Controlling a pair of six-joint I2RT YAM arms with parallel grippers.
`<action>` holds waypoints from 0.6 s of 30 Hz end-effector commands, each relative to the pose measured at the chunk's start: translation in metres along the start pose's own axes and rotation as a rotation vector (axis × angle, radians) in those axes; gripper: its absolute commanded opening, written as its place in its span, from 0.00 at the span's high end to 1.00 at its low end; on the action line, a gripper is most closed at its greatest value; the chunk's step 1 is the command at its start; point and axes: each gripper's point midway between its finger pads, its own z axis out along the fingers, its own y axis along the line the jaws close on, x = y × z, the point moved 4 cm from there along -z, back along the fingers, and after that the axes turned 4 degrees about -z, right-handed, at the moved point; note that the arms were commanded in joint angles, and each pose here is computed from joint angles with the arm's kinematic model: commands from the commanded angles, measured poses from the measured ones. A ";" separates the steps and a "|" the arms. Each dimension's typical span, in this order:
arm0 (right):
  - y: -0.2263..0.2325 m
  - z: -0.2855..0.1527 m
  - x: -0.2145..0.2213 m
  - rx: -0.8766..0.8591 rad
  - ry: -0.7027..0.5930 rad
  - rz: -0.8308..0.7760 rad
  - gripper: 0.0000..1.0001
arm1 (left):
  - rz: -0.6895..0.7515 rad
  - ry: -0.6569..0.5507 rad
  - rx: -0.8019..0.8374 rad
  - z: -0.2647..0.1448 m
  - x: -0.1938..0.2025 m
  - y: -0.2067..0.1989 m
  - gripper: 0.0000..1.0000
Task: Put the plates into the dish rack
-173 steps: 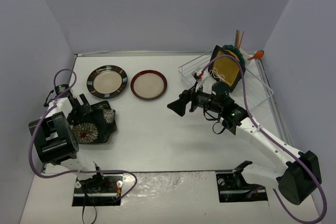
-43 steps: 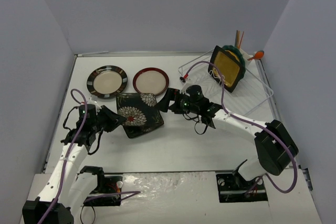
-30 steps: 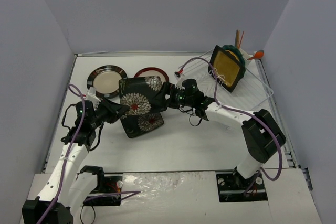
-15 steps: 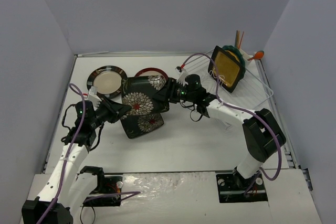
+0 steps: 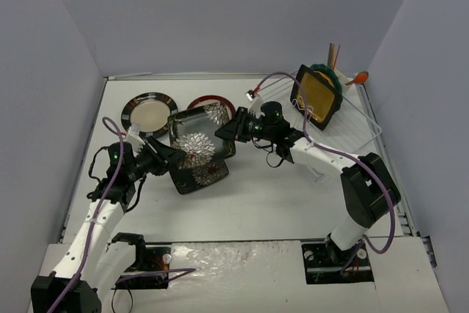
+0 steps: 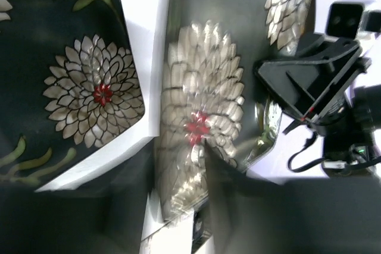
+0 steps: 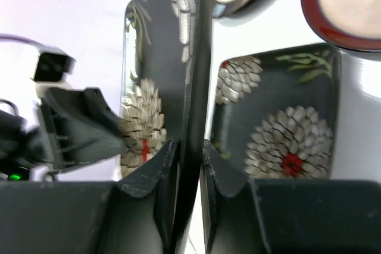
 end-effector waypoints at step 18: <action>0.021 -0.199 -0.191 0.715 -0.286 -1.007 1.00 | 0.464 -0.103 -0.524 -0.043 -0.048 0.029 0.03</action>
